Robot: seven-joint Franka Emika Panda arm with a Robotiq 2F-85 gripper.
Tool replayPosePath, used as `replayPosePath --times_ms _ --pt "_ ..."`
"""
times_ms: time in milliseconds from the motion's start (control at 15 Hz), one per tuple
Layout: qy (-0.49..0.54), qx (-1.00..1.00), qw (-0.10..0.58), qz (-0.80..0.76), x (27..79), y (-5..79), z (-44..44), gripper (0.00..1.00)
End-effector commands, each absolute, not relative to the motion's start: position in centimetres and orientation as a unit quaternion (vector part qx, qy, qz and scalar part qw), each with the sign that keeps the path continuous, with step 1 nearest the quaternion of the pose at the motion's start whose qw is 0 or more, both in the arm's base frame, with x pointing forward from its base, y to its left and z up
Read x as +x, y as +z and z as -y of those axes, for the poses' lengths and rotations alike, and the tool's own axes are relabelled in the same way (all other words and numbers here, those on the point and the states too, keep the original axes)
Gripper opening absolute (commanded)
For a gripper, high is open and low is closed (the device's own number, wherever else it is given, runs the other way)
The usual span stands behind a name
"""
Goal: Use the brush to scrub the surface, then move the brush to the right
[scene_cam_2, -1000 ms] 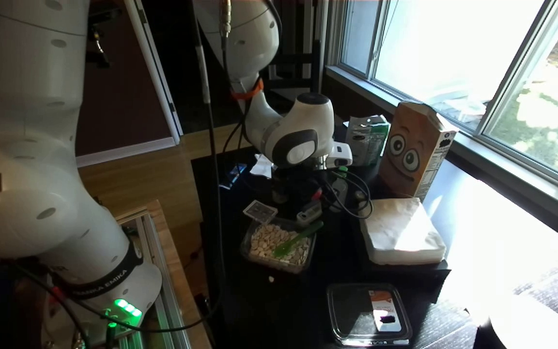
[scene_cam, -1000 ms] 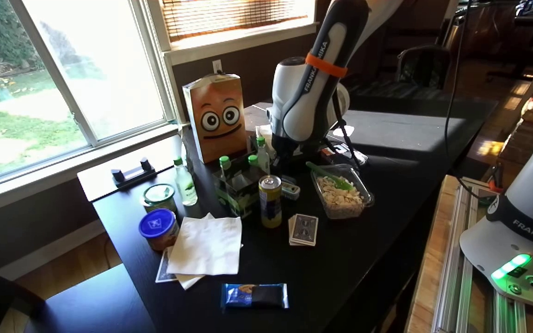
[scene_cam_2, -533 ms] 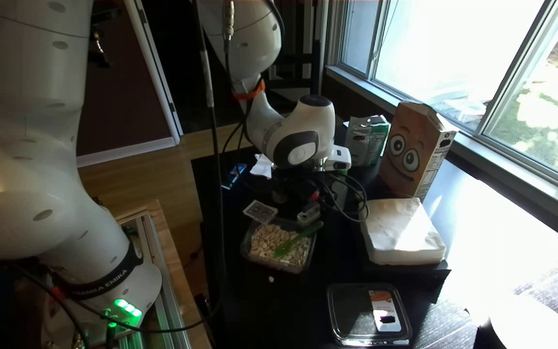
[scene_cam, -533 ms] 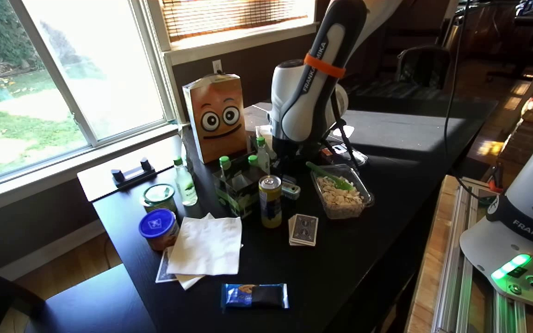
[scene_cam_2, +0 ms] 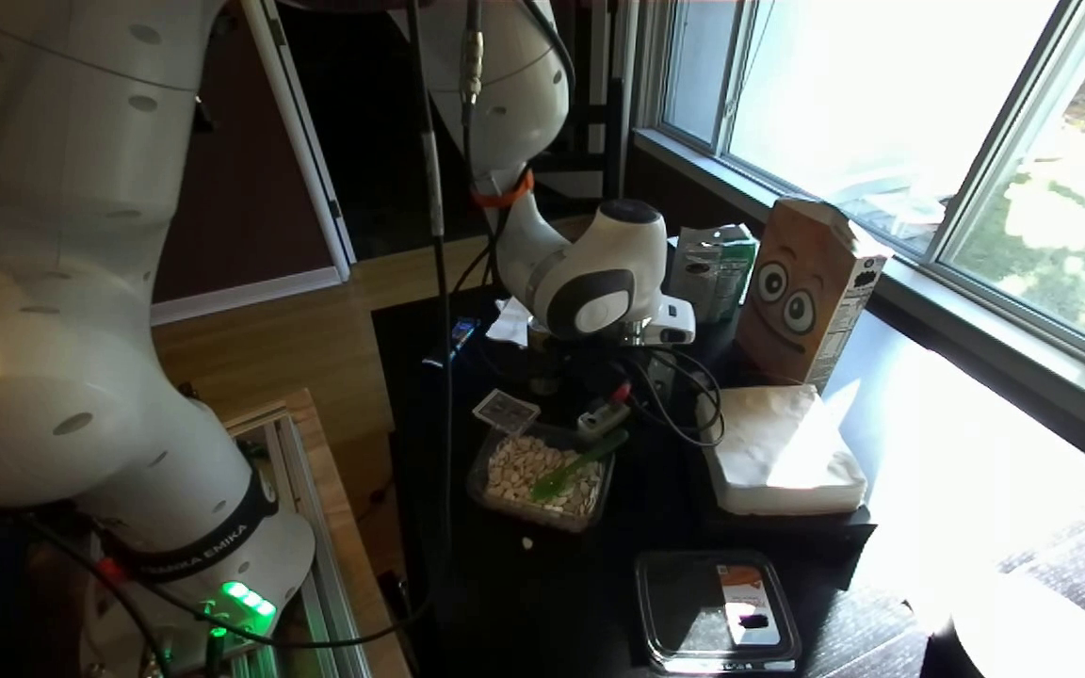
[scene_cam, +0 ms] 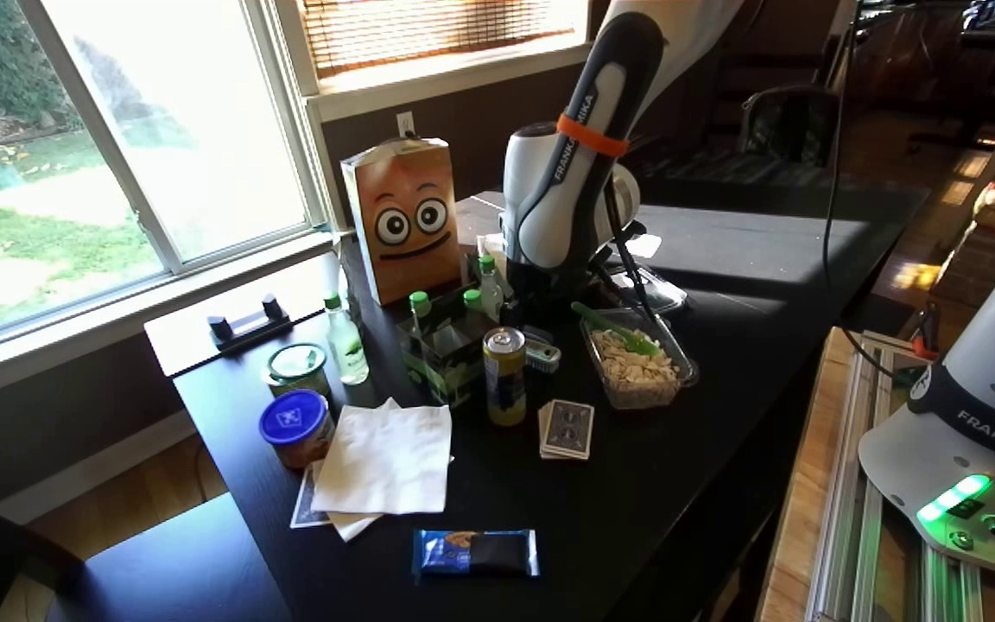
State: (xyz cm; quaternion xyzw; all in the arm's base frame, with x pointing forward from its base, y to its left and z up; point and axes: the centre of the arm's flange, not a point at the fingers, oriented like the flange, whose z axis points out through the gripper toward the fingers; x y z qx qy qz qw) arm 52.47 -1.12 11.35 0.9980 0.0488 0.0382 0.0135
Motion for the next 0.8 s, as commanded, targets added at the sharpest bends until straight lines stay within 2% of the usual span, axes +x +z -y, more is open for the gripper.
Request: replayPosePath --times_ms 0,533,733 --pt "0.03 0.999 0.015 -0.029 53.6 10.2 1.3 0.71" --pt "0.02 1.0 0.021 -0.006 52.9 9.9 2.3 0.16" --pt "0.029 0.999 0.023 0.028 53.1 10.5 4.6 0.16"
